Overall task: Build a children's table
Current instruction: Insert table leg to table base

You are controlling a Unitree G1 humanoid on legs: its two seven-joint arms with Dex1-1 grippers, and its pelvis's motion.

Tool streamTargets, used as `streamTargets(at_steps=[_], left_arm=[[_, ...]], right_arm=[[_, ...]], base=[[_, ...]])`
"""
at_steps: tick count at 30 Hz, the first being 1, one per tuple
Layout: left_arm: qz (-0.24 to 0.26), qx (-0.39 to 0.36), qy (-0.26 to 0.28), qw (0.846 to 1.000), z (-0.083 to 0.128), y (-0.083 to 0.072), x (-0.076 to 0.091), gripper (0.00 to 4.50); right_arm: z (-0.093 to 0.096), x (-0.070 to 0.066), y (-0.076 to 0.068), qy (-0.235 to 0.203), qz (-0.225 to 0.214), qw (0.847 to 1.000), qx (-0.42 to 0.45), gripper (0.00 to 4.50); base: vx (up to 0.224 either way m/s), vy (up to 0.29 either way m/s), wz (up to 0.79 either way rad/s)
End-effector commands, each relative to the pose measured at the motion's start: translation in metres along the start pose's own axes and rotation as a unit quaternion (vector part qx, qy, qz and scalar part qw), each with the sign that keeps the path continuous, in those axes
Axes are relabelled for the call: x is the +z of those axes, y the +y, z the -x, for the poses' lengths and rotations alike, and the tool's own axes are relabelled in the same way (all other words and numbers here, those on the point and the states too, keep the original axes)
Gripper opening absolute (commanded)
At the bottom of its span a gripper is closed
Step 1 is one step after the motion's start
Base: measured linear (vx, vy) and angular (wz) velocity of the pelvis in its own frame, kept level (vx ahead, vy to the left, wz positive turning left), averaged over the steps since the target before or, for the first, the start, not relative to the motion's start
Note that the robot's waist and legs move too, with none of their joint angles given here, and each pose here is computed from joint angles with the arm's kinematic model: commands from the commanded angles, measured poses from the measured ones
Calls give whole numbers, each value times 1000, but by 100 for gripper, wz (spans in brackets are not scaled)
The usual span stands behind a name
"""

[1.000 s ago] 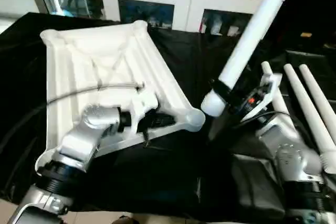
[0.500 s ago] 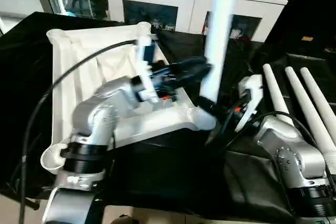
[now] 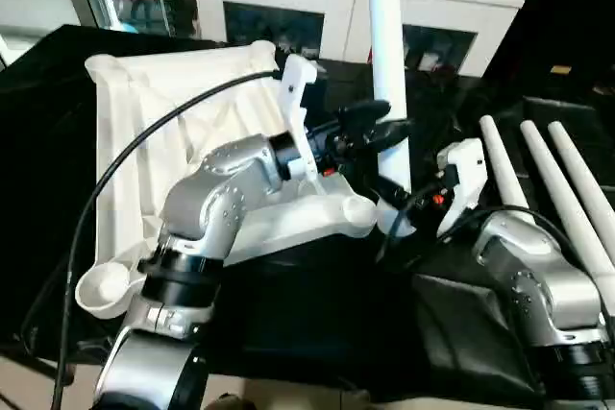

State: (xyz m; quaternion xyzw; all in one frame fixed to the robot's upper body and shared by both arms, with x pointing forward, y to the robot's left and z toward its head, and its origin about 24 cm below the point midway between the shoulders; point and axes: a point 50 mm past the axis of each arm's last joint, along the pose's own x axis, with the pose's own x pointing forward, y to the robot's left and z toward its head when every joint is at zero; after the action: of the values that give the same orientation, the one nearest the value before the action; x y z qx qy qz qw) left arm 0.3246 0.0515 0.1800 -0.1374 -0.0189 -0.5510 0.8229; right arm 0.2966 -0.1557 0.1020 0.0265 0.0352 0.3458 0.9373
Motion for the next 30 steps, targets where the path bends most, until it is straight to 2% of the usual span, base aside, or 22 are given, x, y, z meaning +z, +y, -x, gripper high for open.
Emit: streamTargets(at_steps=[1, 10, 15, 21, 26, 28, 30], left_arm=[[22, 45, 7, 999, 4, 10, -2, 368], [32, 57, 3, 998, 2, 11, -3, 430], [38, 57, -3, 998, 2, 11, -1, 449], [62, 12, -34, 997, -2, 1, 8, 450], [58, 3, -27, 998, -3, -3, 6, 450], [53, 23, -7, 998, -3, 1, 1, 413], [50, 36, 4, 998, -3, 5, -2, 413]], right_arm=[[-4, 19, 5, -50, 38, 998, 12, 186], [-9, 32, 4, -102, 33, 994, -26, 186], [-11, 33, 6, -105, 33, 994, -22, 186], [-12, 8, 20, -26, 66, 997, 37, 186], [-14, 6, 24, -21, 69, 996, 47, 186], [-16, 9, 23, -29, 65, 997, 43, 186], [-16, 11, 22, -32, 64, 997, 41, 186]], base=[[0, 0, 0], [0, 0, 0], [0, 0, 0], [0, 0, 0], [0, 0, 0], [0, 0, 0], [0, 0, 0]])
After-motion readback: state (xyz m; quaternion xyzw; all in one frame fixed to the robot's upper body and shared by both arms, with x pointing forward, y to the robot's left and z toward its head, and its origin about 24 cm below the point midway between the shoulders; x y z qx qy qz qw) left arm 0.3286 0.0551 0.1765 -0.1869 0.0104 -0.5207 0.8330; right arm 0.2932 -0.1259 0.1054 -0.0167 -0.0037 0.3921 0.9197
